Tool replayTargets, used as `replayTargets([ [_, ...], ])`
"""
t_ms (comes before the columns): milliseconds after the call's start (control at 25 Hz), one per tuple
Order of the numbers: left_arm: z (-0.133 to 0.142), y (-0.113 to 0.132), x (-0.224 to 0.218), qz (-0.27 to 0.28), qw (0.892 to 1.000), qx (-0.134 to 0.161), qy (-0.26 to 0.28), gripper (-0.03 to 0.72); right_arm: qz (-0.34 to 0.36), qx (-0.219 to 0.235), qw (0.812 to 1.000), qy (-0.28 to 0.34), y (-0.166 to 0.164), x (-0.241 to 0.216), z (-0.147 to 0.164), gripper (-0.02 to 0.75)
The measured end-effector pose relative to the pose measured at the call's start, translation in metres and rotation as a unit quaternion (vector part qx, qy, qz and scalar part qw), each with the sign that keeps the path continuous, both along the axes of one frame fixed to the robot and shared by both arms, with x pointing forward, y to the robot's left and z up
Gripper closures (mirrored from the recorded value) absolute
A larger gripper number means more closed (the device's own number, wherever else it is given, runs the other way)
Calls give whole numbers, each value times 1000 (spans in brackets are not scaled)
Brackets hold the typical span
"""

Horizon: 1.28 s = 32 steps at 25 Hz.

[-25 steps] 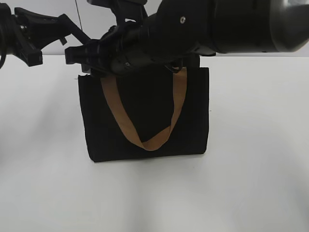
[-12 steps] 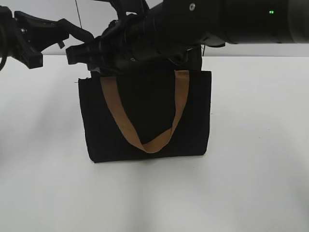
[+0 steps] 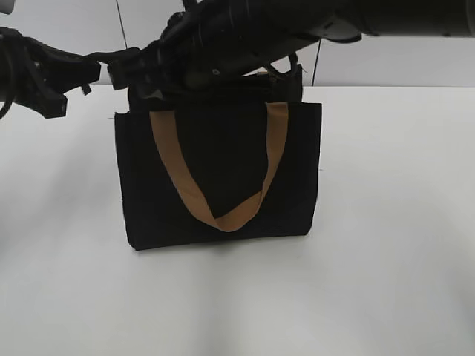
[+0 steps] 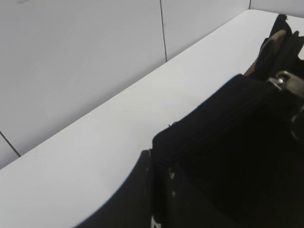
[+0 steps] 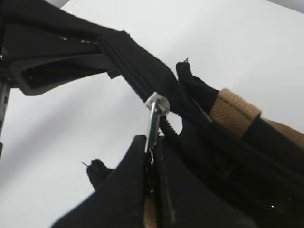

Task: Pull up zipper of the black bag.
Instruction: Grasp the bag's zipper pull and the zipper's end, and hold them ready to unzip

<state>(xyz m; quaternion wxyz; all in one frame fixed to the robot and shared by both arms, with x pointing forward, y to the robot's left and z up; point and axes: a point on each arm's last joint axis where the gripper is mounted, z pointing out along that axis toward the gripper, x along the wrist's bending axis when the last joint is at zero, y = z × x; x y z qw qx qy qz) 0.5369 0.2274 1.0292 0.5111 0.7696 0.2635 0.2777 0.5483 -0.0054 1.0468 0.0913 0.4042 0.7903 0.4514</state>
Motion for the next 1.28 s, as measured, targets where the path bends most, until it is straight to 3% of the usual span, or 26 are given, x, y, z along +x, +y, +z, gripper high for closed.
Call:
replayTargets([
  [440, 2, 0, -7, -3, 999, -11, 37, 697, 30, -48, 998, 38, -18, 9, -6, 739],
  [720, 7, 2, -22, 7, 993, -18, 118, 697, 93, -84, 992, 25, -11, 13, -5, 751],
  [1000, 15, 11, -30, 39, 976, -95, 192, 697, 132, -117, 984, 41, -21, 19, 9, 751],
  [1280, 17, 17, -33, 37, 970, -116, 209, 697, 172, -155, 972, 33, -30, 21, 7, 751],
])
